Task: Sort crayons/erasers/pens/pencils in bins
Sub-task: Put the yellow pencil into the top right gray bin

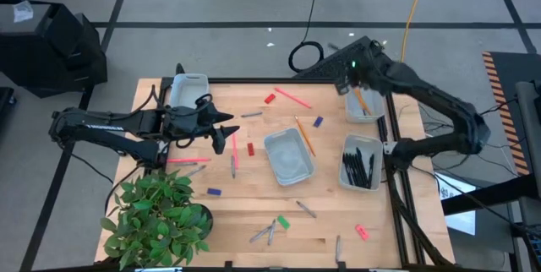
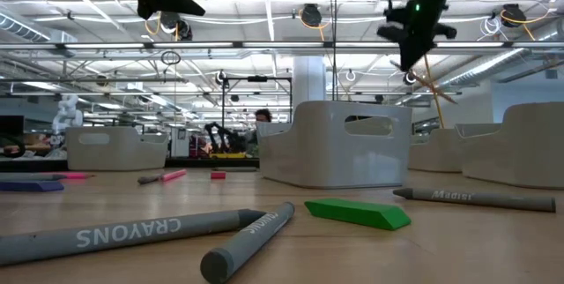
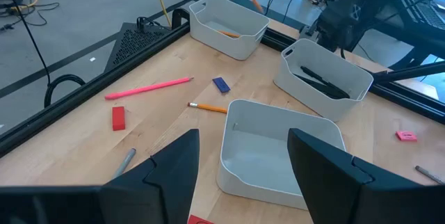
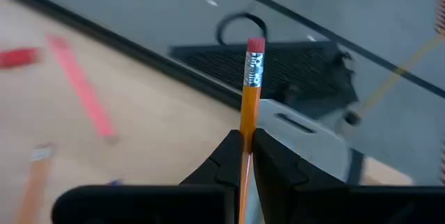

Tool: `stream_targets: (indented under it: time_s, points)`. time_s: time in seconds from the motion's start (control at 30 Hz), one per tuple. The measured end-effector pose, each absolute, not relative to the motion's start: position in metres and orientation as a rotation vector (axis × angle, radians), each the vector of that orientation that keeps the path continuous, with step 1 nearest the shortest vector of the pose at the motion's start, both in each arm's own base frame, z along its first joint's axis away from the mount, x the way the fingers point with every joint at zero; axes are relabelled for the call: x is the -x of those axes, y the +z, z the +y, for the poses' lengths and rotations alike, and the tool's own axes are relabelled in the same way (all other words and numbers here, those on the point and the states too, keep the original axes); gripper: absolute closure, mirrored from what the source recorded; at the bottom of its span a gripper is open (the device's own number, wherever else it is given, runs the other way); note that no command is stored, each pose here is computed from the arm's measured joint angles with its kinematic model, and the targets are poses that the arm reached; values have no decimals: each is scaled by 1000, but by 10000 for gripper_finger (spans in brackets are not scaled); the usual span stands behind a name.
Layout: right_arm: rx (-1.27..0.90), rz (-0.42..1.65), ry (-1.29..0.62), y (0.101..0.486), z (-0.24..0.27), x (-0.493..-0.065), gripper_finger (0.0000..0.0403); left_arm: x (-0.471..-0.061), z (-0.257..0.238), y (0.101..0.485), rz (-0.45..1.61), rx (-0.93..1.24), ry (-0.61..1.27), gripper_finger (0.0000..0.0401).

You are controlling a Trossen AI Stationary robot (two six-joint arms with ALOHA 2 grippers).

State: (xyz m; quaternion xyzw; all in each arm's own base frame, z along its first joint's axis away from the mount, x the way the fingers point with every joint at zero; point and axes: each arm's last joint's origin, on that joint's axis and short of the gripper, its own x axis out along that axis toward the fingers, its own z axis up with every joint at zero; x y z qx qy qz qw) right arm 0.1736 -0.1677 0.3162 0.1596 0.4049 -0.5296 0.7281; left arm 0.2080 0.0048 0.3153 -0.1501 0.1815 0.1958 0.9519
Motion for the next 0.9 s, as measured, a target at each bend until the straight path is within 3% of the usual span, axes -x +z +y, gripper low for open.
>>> stream_targets:
  time_s: [0.33, 0.7, 0.9]
  points:
    - [-533, 1144, -1229, 255, -252, -143, 383, -208, 5, 315, 369, 305, 398, 178]
    - [-585, 1284, -1160, 215, -248, -136, 383, -208, 5, 315, 369, 305, 398, 178]
    - [-590, 1230, -1126, 196, -246, -136, 382, -208, 5, 315, 369, 305, 398, 178]
